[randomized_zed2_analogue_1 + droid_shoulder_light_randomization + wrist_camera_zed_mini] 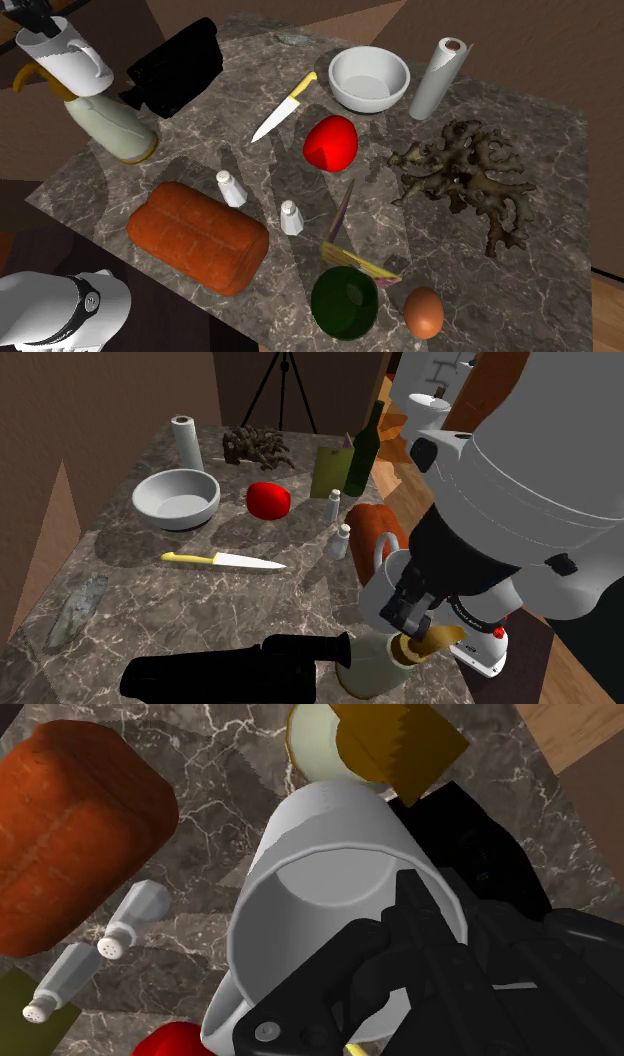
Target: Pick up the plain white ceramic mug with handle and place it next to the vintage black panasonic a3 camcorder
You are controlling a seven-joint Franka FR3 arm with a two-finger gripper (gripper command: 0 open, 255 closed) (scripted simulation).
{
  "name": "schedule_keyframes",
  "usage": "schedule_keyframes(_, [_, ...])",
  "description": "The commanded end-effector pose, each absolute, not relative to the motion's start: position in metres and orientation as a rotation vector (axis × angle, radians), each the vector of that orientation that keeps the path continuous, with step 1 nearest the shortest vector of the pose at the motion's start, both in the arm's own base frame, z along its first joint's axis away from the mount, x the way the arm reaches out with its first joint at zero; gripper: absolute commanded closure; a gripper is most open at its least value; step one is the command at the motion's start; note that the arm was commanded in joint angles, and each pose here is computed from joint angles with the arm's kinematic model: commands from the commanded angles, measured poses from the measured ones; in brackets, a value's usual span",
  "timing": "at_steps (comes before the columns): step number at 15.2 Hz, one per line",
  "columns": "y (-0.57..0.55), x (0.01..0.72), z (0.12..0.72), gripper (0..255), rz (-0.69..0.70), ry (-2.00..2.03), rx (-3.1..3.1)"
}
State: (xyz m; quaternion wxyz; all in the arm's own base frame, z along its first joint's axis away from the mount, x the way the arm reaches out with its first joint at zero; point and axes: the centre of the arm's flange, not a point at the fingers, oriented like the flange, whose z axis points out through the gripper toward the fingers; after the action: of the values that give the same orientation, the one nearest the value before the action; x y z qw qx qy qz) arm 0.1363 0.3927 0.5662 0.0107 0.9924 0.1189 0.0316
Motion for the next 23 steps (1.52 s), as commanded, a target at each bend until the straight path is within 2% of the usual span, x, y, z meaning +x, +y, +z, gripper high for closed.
schedule_keyframes(1, [0.397,0.109,0.567,255,0.098,0.369,3.096])
schedule_keyframes(8, [0.421,0.016,0.567,255,0.098,0.369,3.096])
schedule_keyframes(23, [0.421,0.016,0.488,255,0.098,0.369,3.096])
